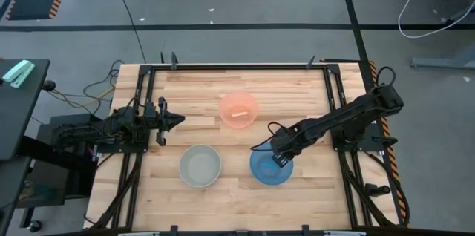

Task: Nest bowls inside each other
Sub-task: Stack the blue bowl on the orange bowl

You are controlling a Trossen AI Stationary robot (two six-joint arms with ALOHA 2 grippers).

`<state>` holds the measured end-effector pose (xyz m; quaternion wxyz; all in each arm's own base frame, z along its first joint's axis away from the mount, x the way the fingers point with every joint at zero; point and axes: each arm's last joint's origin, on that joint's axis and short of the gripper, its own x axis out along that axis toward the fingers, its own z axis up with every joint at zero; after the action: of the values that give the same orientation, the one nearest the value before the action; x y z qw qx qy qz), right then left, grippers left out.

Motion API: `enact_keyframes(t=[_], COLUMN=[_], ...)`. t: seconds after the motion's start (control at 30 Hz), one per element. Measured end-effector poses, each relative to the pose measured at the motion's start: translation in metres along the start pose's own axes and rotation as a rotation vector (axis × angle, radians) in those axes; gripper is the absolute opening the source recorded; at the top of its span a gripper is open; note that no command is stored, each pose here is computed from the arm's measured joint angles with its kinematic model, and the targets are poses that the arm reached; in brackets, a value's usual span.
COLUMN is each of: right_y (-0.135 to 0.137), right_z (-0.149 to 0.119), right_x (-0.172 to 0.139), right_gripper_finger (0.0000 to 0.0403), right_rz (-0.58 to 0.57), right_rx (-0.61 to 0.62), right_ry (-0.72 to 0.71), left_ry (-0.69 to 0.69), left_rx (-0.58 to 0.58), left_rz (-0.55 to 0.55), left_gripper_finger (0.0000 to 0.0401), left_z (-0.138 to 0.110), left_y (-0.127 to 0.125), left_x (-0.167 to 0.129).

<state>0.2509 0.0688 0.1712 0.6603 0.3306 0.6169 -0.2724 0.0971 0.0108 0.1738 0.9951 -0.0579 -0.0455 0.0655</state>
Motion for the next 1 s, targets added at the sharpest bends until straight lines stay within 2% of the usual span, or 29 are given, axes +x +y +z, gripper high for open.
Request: enact_keyframes(t=[0.37,0.7,1.0], right_y=[0.015,0.012,0.006], right_z=[0.008,0.01,0.026], right_x=[0.029,0.012,0.007], right_gripper_finger=[0.0078,0.0013,0.0012], right_rz=[0.019,0.044,0.029], right_rx=[-0.08,-0.122,-0.117], right_ry=[0.003,-0.093,-0.129], left_ry=[0.013,0.057,0.065], left_rx=[-0.018,-0.091,-0.131], left_rz=[0.002,0.008,0.009], left_gripper_finger=[0.0029,0.0032,0.0025], left_z=[-0.001,-0.006,-0.006], left_y=[0.0,0.001,0.001], left_x=[0.0,0.0,0.0])
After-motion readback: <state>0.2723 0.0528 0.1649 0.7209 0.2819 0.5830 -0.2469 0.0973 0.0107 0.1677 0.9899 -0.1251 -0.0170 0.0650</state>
